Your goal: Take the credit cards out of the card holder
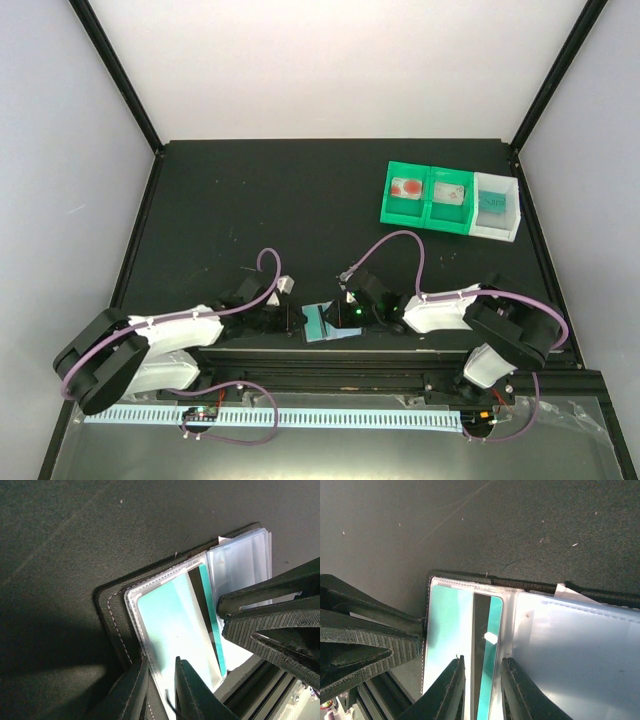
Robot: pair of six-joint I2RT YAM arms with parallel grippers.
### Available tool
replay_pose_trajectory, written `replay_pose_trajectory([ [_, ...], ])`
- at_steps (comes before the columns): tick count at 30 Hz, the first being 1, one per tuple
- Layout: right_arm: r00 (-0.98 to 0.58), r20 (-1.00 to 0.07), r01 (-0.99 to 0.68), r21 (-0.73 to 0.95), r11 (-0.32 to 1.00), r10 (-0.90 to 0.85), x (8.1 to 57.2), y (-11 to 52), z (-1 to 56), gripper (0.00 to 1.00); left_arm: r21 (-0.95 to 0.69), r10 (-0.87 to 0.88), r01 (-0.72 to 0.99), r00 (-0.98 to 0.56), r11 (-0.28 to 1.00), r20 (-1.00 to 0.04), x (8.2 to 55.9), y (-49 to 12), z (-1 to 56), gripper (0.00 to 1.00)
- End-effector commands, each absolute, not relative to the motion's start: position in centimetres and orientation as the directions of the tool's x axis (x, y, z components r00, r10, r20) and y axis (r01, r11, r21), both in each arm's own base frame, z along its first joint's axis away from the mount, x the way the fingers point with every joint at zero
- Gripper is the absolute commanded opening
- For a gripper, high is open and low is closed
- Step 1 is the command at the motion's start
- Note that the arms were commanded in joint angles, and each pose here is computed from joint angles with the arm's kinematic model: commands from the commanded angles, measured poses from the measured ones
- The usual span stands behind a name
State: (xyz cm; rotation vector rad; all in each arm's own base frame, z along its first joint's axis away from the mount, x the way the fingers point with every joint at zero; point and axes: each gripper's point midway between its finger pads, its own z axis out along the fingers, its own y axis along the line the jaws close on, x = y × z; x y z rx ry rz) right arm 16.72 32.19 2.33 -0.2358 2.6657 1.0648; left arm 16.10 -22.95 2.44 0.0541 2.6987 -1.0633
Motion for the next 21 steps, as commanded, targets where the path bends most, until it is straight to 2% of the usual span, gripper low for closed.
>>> replay_pose_trajectory([
  [1, -0.955, -0.290, -0.228, 0.609, 0.760, -0.054, 16.5, 31.1, 0.6, 0.22, -0.655, -0.058, 0.100, -0.975, 0.749, -0.215, 15.5, -22.4, 1.6, 0.18],
  [7, -0.957, -0.284, -0.225, 0.615, 0.756, -0.054, 16.5, 31.2, 0.5, 0.22, -0.650, -0.040, 0.095, -0.981, 0.754, -0.190, 15.3, -22.6, 0.4, 0.02],
  [15, -0.949, -0.311, -0.240, 0.622, 0.746, -0.047, 17.1, 31.8, 1.4, 0.22, -0.633, -0.030, 0.085, -0.985, 0.769, -0.168, 14.8, -22.2, -0.8, 0.02],
  [21, -0.950, -0.309, -0.249, 0.697, 0.672, -0.032, 16.9, 33.2, 2.8, 0.22, -0.616, -0.028, 0.087, -0.984, 0.783, -0.174, 14.9, -21.9, -1.0, 0.02],
])
